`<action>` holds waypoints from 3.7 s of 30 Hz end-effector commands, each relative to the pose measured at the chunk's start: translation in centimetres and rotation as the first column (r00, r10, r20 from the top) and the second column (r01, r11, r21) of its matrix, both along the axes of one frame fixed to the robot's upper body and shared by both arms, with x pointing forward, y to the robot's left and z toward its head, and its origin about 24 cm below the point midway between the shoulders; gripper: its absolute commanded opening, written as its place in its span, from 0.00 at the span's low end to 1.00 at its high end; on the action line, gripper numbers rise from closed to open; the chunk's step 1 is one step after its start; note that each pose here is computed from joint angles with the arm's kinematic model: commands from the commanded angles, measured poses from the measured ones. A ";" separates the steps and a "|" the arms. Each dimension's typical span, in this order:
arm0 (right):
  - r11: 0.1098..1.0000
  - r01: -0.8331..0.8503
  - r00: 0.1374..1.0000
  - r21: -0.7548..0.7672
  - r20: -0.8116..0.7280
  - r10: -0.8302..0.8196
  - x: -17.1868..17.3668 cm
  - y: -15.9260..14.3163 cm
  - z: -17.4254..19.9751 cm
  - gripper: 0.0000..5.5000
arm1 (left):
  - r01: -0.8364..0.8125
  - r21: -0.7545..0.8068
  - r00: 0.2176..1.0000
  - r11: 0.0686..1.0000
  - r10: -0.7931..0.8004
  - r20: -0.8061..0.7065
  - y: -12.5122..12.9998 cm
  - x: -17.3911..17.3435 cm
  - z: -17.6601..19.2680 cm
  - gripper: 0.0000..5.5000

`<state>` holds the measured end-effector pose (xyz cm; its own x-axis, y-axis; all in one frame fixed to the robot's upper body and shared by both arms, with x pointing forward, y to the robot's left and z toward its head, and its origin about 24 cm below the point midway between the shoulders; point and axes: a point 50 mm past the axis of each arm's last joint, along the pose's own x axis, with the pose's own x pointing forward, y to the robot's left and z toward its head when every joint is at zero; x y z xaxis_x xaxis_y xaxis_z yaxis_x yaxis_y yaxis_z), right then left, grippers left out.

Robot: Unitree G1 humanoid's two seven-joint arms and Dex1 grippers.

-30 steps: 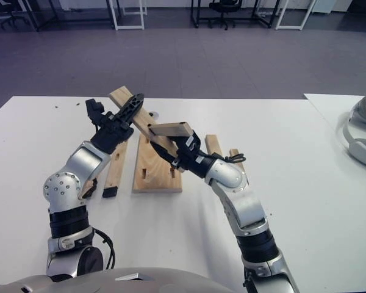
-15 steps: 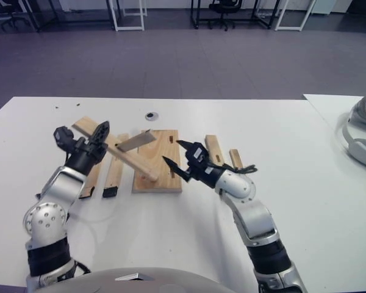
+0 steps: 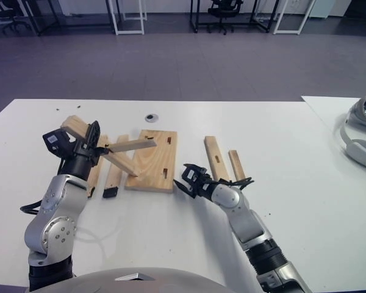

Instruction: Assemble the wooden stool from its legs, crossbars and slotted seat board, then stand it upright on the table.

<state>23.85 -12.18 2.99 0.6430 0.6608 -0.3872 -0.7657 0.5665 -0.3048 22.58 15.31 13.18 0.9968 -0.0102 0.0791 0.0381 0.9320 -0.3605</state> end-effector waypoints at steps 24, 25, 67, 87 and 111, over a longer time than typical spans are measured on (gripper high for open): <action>0.945 0.316 0.925 0.084 0.192 -0.327 4.8 -6.8 3.8 0.59 | 0.572 -0.006 0.815 0.821 -0.567 0.116 -3.8 -1.8 3.2 0.52; 0.941 0.326 0.921 0.089 0.195 -0.337 4.9 -7.0 3.9 0.59 | 0.608 -0.011 0.785 0.794 -0.599 0.162 -4.1 -2.0 4.3 0.55; 0.532 0.248 0.964 0.810 -0.154 -0.215 10.3 -5.7 13.5 0.59 | 0.533 0.414 0.816 0.738 -0.577 -0.022 0.1 4.5 -0.2 0.37; 0.212 0.189 0.955 0.959 -0.229 0.186 9.9 0.5 18.6 0.36 | 0.525 0.688 0.624 0.500 -0.776 0.088 -1.8 5.7 3.0 0.37; 0.137 0.678 0.695 0.722 -0.569 -0.439 -0.3 -9.4 8.6 0.18 | 0.241 0.514 0.909 0.823 -0.377 0.178 2.1 4.1 2.4 0.87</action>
